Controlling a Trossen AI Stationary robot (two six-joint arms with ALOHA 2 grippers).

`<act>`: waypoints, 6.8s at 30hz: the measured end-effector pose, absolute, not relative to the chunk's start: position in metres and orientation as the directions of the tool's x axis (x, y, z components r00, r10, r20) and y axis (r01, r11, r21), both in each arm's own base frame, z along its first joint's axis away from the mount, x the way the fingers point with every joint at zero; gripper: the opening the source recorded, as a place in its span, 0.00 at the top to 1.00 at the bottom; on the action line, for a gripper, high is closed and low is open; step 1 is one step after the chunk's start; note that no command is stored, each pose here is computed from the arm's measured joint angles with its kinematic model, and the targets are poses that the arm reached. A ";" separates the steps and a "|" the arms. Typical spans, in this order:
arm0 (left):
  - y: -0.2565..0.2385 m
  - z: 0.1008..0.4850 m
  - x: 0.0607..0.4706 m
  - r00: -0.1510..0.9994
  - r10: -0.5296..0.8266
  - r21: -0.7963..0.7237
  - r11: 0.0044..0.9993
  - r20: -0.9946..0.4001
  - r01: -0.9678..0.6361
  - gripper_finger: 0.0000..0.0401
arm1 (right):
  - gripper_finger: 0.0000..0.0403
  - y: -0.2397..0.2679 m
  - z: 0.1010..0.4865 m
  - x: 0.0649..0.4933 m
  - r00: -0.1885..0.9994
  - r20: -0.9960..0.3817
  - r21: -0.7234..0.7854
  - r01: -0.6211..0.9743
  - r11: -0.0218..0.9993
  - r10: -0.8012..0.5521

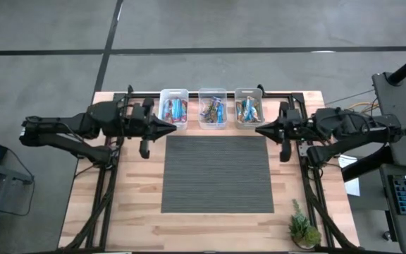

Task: Pick and place Granola Bars by type
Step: Return to Home Position

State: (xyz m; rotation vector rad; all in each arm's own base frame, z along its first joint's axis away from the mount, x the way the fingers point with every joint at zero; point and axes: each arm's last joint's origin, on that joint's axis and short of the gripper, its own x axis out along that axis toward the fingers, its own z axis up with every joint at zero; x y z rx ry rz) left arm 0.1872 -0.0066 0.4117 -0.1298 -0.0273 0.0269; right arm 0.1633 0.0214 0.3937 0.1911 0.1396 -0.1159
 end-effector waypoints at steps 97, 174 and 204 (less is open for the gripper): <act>0.004 0.175 0.144 0.997 -0.054 -0.179 0.982 0.047 0.062 1.00 | 0.98 0.017 0.179 0.095 0.974 0.132 0.102 -0.196 0.975 0.182; 0.006 0.163 0.104 0.993 0.097 -0.164 0.981 -0.073 -0.108 1.00 | 0.98 0.017 0.169 0.096 0.984 0.034 0.058 -0.175 0.983 0.174; 0.006 0.160 0.104 0.992 0.094 -0.163 0.981 -0.084 -0.106 1.00 | 0.98 0.017 0.169 0.096 0.984 0.034 0.102 -0.177 0.979 0.174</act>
